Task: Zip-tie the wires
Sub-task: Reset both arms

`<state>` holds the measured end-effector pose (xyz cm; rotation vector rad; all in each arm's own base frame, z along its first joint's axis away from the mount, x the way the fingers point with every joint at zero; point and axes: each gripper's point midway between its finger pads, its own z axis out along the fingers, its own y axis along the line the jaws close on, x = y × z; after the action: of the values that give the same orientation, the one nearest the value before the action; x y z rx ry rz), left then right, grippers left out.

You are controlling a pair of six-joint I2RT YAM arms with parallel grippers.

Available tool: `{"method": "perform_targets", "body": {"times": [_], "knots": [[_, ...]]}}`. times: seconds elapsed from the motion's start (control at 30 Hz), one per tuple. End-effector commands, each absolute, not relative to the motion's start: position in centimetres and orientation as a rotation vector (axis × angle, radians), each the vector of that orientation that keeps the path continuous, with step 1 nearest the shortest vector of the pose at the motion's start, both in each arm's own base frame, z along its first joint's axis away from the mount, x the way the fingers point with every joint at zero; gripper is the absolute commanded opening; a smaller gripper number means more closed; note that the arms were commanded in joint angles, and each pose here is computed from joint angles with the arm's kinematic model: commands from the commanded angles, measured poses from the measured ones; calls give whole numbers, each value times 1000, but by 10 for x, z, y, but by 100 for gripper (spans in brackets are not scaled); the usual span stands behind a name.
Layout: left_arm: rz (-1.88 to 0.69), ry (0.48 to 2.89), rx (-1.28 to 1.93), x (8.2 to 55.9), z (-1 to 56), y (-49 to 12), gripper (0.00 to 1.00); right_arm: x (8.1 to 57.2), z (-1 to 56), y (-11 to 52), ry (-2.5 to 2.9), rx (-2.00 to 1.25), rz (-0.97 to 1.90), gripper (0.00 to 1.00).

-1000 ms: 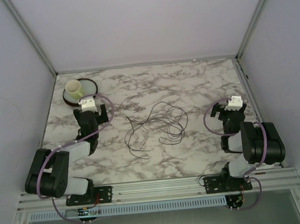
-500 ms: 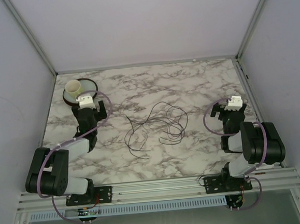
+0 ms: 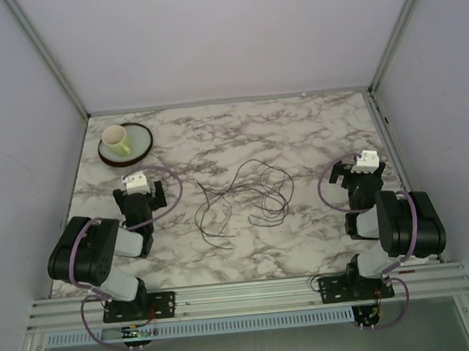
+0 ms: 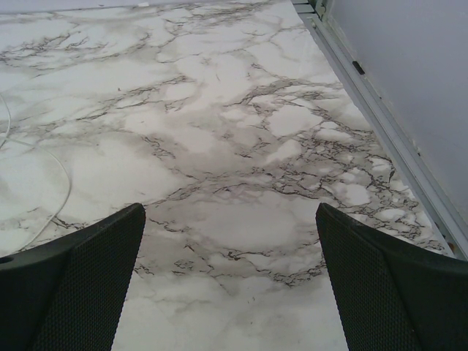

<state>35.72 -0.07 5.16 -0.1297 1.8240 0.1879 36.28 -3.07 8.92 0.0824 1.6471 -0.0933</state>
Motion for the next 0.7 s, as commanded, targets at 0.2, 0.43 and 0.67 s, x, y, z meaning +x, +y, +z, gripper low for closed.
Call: {"method": "perform_targets", "body": {"times": [0.2,0.43,0.67], "knots": [[213,1619,-282,364,92,21,100,373,109,-29,1578,74,-89,99],[206,1634,-262,366,90,17,100,372,109,-29,1578,74,-89,99],[205,1639,-262,367,90,17,100,372,108,-28,1578,74,-88,99]]}}
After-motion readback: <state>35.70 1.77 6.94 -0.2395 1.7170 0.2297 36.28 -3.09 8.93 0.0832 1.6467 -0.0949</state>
